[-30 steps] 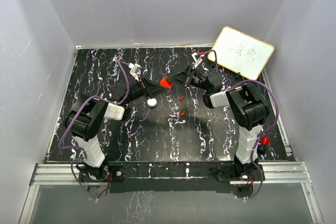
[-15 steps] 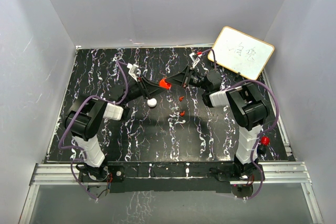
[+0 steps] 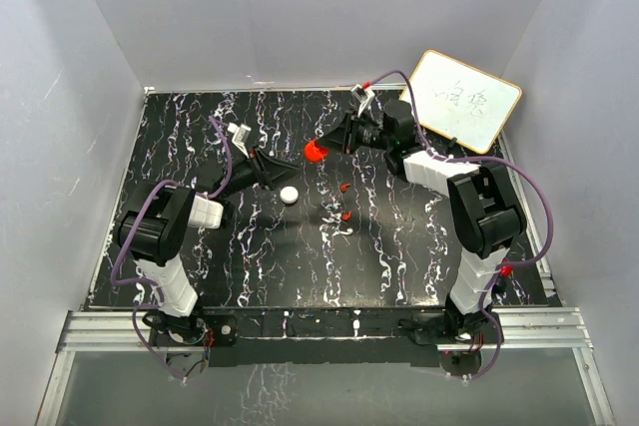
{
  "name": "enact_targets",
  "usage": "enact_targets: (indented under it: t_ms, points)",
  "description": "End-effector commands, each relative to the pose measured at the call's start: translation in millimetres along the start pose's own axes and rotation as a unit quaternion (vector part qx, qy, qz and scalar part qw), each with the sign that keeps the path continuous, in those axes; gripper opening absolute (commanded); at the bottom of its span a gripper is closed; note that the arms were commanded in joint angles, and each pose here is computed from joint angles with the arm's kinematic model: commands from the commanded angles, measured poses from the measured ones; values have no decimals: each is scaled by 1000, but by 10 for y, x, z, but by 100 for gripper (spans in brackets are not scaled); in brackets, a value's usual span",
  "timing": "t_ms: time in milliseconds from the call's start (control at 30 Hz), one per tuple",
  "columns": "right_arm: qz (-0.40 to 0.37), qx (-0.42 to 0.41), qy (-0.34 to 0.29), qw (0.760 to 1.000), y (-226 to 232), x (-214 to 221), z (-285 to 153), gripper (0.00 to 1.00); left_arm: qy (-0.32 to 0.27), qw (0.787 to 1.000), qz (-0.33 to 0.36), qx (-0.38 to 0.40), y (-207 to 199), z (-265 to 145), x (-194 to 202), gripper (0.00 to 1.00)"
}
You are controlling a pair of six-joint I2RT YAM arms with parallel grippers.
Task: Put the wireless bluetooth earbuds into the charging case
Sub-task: Adjust the charging case.
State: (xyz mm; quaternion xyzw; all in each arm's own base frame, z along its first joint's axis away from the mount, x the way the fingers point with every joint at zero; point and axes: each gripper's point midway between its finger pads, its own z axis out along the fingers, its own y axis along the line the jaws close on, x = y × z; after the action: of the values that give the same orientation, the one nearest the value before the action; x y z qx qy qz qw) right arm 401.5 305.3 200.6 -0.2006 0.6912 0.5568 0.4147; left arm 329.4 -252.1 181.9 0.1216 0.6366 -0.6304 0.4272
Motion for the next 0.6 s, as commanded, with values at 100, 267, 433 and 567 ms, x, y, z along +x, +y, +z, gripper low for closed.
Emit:
enact_targets:
  t_ms: [100, 267, 433, 567]
  points:
    - [-125, 102, 70, 984, -285, -179, -89, 5, 39, 998, 57, 15, -78, 2, 26, 48]
    - [-154, 125, 97, 975, -339, -175, -144, 4, 55, 995, 83, -4, -5, -8, 41, 58]
    - [-177, 122, 117, 970, -280, -133, -235, 4, 74, 990, 115, -16, 49, -44, 93, 61]
    - [-204, 120, 132, 963, -258, -99, -297, 3, 72, 986, 149, 10, 9, -72, 145, 66]
